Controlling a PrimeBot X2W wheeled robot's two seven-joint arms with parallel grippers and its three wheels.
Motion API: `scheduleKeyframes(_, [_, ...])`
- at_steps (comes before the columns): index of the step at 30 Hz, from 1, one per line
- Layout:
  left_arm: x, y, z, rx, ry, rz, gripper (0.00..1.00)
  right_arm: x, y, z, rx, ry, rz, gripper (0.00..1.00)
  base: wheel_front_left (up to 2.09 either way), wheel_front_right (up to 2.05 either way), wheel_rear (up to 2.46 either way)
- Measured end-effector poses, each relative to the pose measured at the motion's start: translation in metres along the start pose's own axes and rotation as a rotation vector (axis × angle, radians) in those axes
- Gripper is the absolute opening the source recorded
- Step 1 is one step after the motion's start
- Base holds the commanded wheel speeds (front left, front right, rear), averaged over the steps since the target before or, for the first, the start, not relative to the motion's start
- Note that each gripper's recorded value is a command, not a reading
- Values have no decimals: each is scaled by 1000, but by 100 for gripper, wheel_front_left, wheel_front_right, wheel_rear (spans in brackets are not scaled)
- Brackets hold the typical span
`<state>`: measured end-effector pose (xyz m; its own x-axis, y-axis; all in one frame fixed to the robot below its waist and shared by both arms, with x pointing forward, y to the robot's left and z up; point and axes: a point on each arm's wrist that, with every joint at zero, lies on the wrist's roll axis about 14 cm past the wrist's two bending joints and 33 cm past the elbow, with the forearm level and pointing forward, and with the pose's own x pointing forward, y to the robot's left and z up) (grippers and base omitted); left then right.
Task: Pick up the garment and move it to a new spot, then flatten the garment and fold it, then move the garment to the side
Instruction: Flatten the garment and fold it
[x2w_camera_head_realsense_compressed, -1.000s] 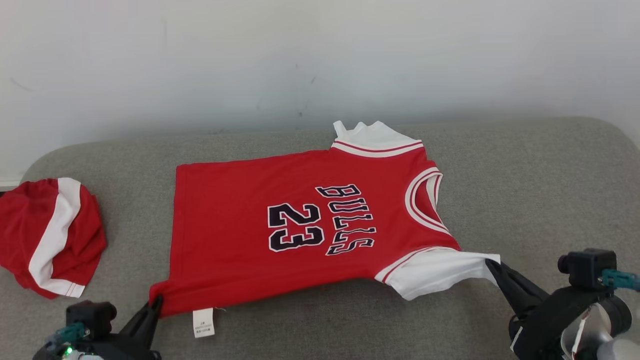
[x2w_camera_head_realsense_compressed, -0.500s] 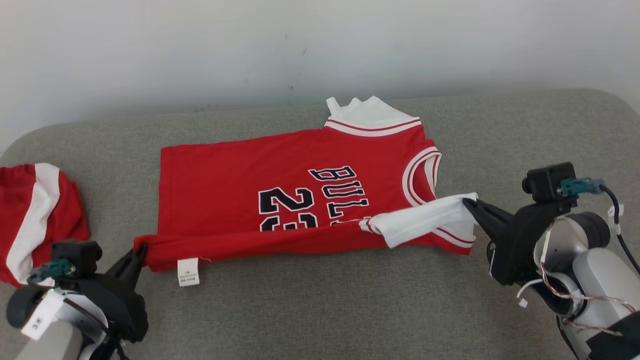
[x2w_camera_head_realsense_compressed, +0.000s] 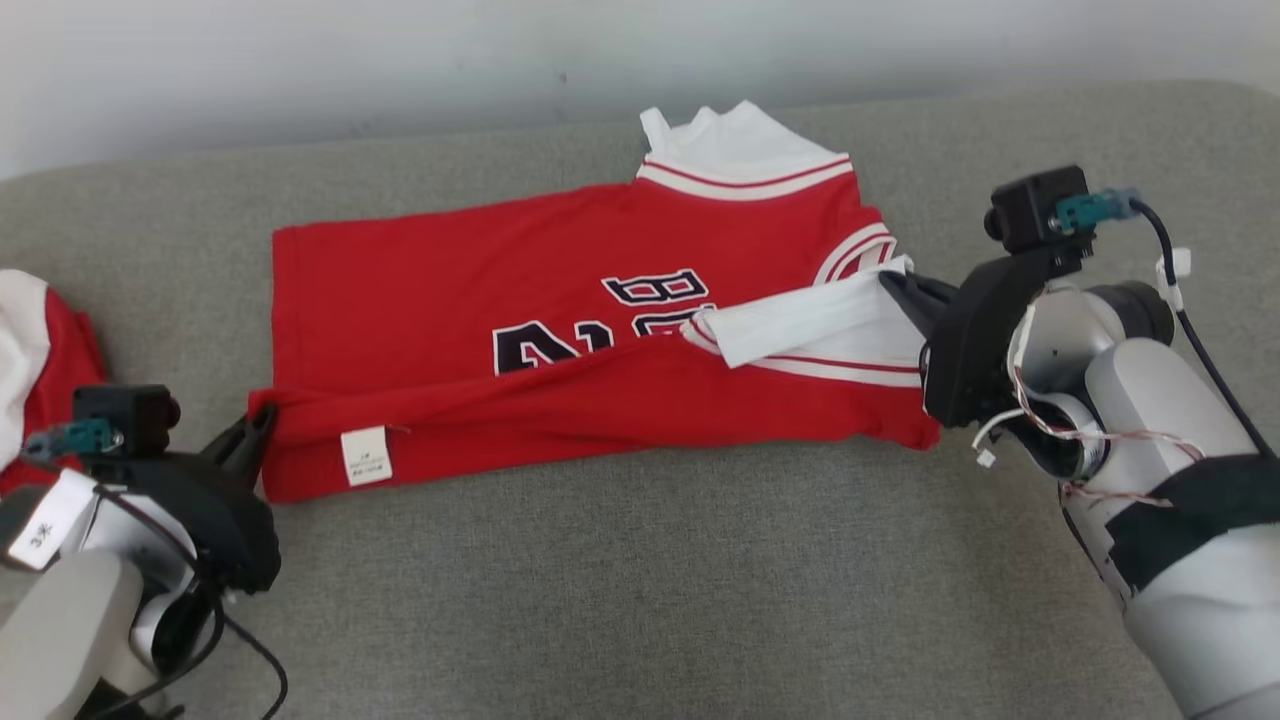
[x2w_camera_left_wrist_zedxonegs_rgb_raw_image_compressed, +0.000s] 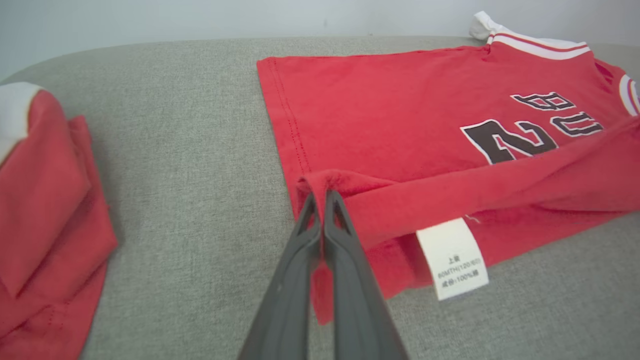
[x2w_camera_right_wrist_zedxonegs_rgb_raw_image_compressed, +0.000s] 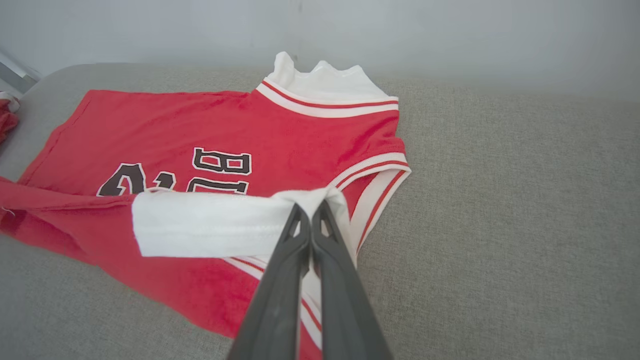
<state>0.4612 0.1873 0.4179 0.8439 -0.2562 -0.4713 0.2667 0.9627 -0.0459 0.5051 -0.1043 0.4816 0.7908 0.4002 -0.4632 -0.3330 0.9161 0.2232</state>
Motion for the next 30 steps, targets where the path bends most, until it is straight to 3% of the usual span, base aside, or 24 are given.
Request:
scheduleKeyframes(15, [32, 1, -18, -9, 72, -18, 0, 45, -17, -24, -24, 53, -56, 0, 0, 0, 0])
scheduleKeyframes(16, [32, 2, -19, -13, 74, -16, 0, 46, -18, -25, -27, 51, -60, 15, 0, 0, 0])
scheduleKeyframes(17, [32, 2, -19, -14, 76, -13, 0, 46, -19, -25, -27, 44, -64, 46, 0, 0, 0])
scheduleKeyframes(18, [32, 3, -18, -14, 68, -10, 27, 47, -19, -25, -28, 37, -66, 100, 0, 0, 0])
scheduleKeyframes(19, [33, 4, -17, -13, 61, -9, 50, 48, -19, -22, -28, 26, -66, 100, 0, 0, 0])
scheduleKeyframes(20, [33, 4, -17, -15, 58, -5, 100, 48, -19, -20, -28, 12, -67, 100, 0, 0, 0])
scheduleKeyframes(30, [16, 5, -12, -38, -41, 22, 100, 33, -22, -18, -30, -101, -87, 100, 0, 0, 0])
